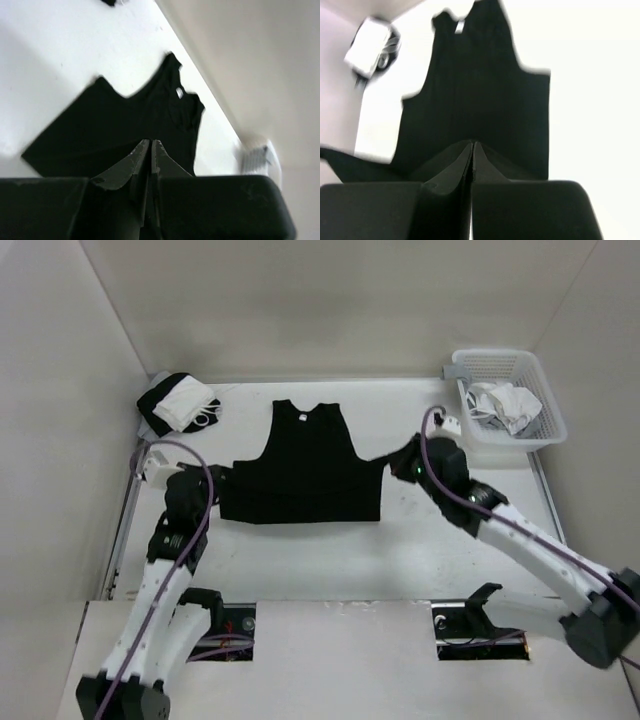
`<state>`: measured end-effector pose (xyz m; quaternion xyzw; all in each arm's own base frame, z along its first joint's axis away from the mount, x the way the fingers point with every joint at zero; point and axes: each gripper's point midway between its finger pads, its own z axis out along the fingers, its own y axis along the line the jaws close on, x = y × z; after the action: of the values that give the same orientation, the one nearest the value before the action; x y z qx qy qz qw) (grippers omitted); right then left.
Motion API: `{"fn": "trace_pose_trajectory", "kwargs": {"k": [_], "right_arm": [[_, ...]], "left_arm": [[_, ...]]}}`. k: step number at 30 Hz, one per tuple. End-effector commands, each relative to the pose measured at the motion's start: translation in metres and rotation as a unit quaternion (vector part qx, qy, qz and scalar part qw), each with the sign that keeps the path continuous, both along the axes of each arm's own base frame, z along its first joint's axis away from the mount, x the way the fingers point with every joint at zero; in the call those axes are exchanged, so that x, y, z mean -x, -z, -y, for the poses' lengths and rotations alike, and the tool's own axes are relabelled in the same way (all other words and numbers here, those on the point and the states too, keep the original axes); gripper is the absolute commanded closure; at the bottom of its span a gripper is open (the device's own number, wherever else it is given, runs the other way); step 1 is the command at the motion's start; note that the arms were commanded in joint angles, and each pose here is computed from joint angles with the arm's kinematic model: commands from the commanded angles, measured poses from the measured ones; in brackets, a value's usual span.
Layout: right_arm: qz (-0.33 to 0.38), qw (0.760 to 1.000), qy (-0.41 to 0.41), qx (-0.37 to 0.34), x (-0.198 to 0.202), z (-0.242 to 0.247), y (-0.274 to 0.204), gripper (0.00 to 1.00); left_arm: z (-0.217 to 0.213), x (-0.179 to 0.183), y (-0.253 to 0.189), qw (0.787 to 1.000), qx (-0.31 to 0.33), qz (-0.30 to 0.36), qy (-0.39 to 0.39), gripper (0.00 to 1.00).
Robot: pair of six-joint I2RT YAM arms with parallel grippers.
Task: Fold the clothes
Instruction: Fold the tank top
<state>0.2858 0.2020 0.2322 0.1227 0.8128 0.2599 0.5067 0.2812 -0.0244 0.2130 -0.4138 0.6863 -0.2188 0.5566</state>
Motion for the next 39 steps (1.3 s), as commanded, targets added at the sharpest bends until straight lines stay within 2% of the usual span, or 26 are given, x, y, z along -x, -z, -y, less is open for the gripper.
{"fn": "trace_pose_trajectory", "kwargs": {"k": [1,5,13,15,16,17,18,20,22,24,26,27,29,31,32,35,39], "right_arm": [[0.082,0.995,-0.047,-0.031,-0.073,-0.018,-0.051,1.00],[0.067,0.996,-0.039,-0.034,-0.147,-0.020,-0.044,1.00],[0.036,0.998,0.001,-0.043,-0.272,-0.009,-0.002,1.00],[0.031,0.998,0.006,-0.052,-0.292,-0.009,0.005,1.00],[0.028,0.998,0.016,-0.061,-0.304,-0.006,0.010,1.00],[0.026,0.997,0.023,-0.069,-0.311,-0.006,0.013,0.99],[0.022,0.997,0.027,-0.075,-0.315,-0.007,0.019,0.93],[0.020,0.996,0.034,-0.078,-0.320,-0.006,0.023,0.73],[0.016,0.997,0.031,-0.064,-0.311,-0.005,0.026,0.63],[0.011,0.998,0.039,-0.046,-0.293,0.005,0.030,0.59],[0.006,0.998,0.050,-0.029,-0.265,0.012,0.035,0.58],[0.008,0.998,0.053,-0.025,-0.251,0.013,0.038,0.58],[0.013,0.998,0.050,-0.025,-0.220,0.014,0.043,0.70],[0.010,0.999,0.037,-0.034,-0.184,0.009,0.053,0.96],[0.002,0.999,0.027,-0.035,-0.166,0.005,0.063,1.00],[-0.019,0.999,0.012,-0.033,-0.127,-0.002,0.087,1.00],[-0.025,0.998,0.018,-0.052,-0.095,0.004,0.102,0.89]], "left_arm": [[-0.017,-0.062,-0.070,0.992,0.010,0.118,-0.048,0.95],[-0.025,-0.126,-0.063,0.993,0.000,0.102,-0.061,0.94],[-0.031,-0.250,-0.009,0.997,-0.005,0.057,-0.058,0.92],[-0.030,-0.269,0.003,0.997,-0.013,0.048,-0.054,0.87],[-0.029,-0.277,0.008,0.997,-0.017,0.046,-0.053,0.82],[-0.029,-0.282,0.011,0.997,-0.023,0.044,-0.051,0.78],[-0.027,-0.284,0.013,0.998,-0.025,0.044,-0.047,0.73],[-0.026,-0.278,0.007,0.997,-0.030,0.051,-0.044,0.64],[-0.020,-0.258,-0.005,0.997,-0.031,0.065,-0.033,0.63],[-0.005,-0.230,-0.011,0.996,-0.039,0.076,-0.020,0.64],[0.012,-0.199,0.004,0.997,-0.043,0.063,-0.001,0.64],[0.018,-0.185,0.017,0.998,-0.047,0.051,0.009,0.65],[0.027,-0.154,0.056,0.998,-0.051,0.009,0.024,0.67],[0.027,-0.125,0.096,0.998,-0.048,-0.035,0.029,0.67],[0.026,-0.115,0.109,0.998,-0.038,-0.051,0.029,0.68],[0.019,-0.089,0.133,0.996,-0.018,-0.086,0.032,0.66],[0.011,-0.069,0.156,0.992,0.020,-0.118,0.039,0.62]]}}
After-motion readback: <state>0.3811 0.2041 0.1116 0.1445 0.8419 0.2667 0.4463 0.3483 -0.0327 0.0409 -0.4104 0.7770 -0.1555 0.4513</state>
